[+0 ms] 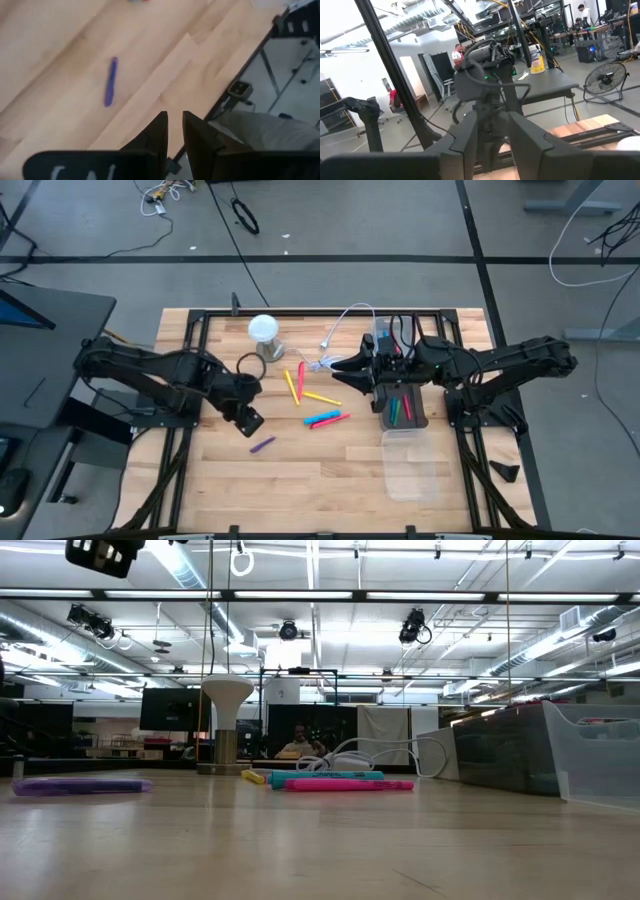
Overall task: Pick & Place Markers
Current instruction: Put the violet mini marker into the black bin
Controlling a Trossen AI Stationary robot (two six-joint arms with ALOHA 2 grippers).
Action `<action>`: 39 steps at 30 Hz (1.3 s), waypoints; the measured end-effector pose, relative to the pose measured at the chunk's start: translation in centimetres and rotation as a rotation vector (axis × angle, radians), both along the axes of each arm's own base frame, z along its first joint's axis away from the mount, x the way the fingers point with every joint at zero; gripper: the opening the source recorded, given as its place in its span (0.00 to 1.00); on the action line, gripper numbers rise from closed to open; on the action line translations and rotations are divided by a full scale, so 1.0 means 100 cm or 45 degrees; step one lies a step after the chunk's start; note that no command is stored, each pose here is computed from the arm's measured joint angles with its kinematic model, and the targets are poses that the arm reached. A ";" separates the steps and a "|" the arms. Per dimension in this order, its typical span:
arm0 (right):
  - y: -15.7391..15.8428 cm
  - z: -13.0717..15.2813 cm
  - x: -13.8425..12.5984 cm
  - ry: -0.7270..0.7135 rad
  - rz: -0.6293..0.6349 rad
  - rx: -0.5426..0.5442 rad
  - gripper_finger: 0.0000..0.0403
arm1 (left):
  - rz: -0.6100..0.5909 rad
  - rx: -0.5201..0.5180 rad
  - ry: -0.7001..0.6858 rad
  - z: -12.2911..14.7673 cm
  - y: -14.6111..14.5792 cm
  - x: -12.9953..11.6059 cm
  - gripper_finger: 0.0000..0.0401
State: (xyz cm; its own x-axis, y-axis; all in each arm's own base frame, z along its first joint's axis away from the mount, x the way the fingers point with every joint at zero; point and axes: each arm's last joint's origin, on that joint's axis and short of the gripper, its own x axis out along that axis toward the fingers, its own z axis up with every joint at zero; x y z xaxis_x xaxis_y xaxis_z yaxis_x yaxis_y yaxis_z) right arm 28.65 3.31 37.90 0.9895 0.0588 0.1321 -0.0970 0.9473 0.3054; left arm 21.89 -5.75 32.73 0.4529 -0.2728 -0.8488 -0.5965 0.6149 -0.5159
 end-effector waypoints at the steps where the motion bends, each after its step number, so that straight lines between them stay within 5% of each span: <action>1: 0.000 0.000 0.000 0.005 0.000 -0.001 0.28 | -0.016 -0.001 0.012 -0.002 -0.003 0.001 0.15; 9: 0.000 -0.002 0.000 0.024 0.002 -0.003 0.28 | -0.177 0.054 0.081 -0.019 -0.020 0.014 0.18; 20: 0.000 -0.005 0.000 0.066 0.003 -0.008 0.28 | -0.171 0.118 0.126 -0.031 -0.024 0.024 0.43; 32: 0.000 -0.007 0.001 0.086 -0.006 -0.058 0.28 | -0.186 0.288 0.316 -0.071 -0.038 0.046 0.44; 39: 0.000 -0.006 0.001 0.078 -0.009 -0.078 0.28 | -0.337 0.425 0.447 -0.107 -0.052 0.059 0.44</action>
State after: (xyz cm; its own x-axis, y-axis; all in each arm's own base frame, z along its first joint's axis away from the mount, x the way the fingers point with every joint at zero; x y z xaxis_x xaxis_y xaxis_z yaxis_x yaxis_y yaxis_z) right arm 28.70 3.31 37.27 0.9960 0.0582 0.0680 -0.0736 0.9650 0.2518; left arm 27.79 -10.95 22.04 0.0798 -0.0290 -0.9964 -0.5004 0.8634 -0.0652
